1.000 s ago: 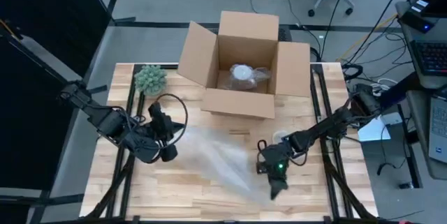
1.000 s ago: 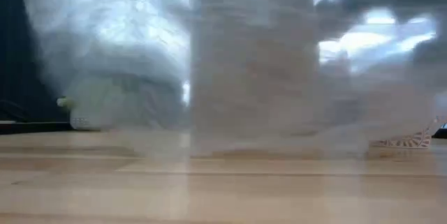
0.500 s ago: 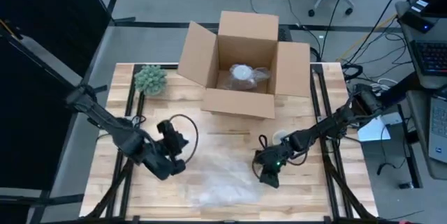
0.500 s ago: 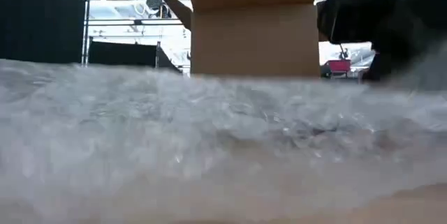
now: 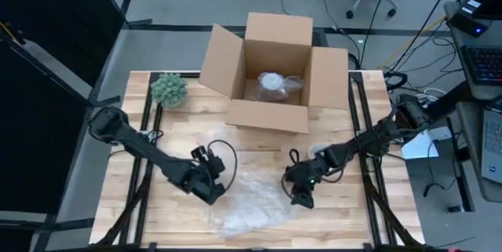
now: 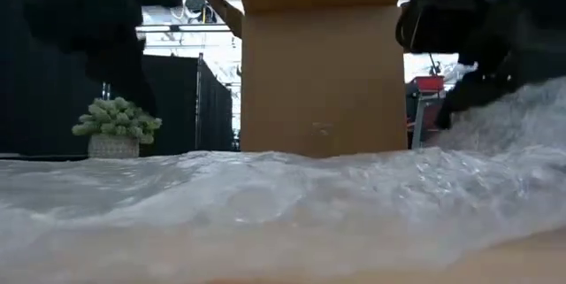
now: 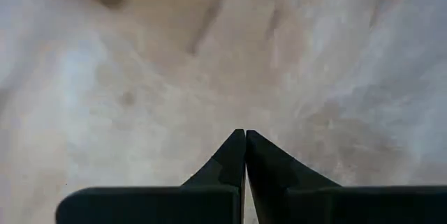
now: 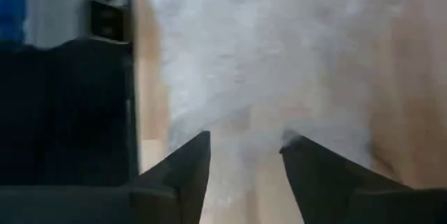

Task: Wrap mug
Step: Wrap the orange mug with bubble wrap

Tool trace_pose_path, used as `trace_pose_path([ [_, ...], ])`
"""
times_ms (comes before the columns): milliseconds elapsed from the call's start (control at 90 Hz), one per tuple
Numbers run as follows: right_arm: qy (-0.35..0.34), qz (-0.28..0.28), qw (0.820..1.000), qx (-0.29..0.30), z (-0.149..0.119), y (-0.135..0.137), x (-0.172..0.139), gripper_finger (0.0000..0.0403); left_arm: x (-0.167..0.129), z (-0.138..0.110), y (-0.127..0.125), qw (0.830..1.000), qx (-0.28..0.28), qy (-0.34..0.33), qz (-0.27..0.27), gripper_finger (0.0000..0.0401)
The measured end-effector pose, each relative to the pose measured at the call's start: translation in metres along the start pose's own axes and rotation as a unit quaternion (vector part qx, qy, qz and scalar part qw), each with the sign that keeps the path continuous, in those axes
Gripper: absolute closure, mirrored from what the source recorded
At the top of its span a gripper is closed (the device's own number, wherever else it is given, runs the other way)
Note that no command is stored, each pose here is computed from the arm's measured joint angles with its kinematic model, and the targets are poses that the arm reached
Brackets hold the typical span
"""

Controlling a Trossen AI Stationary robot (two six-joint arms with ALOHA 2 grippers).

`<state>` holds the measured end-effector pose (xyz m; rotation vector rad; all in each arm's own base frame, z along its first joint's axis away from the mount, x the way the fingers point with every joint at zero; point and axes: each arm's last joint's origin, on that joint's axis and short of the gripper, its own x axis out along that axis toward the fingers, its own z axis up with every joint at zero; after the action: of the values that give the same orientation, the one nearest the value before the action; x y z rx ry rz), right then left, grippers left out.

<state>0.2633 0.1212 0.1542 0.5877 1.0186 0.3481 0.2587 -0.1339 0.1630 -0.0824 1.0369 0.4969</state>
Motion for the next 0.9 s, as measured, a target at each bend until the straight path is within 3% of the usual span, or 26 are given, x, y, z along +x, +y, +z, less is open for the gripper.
trace_pose_path([
  [167,-0.013,-0.024,0.998,-0.055,-0.003,0.002,0.001,0.024,0.033,-0.014,0.008,0.999,-0.017,0.026,0.034,0.0401],
  [400,0.015,-0.008,0.999,-0.045,-0.018,0.017,0.008,0.0242,0.049,-0.034,0.041,0.981,-0.123,0.012,0.15,0.0401],
  [667,0.096,0.112,0.989,0.018,-0.029,0.038,0.009,0.0243,0.059,-0.036,0.049,0.973,-0.177,-0.01,0.15,0.0401],
  [789,0.042,0.131,0.99,-0.013,-0.021,0.045,0.007,0.0243,0.06,-0.033,0.046,0.974,-0.184,-0.022,0.133,0.0401],
  [900,-0.053,0.073,0.99,-0.112,-0.015,0.045,0.007,0.0243,0.061,-0.03,0.043,0.978,-0.169,-0.026,0.117,0.0401],
])
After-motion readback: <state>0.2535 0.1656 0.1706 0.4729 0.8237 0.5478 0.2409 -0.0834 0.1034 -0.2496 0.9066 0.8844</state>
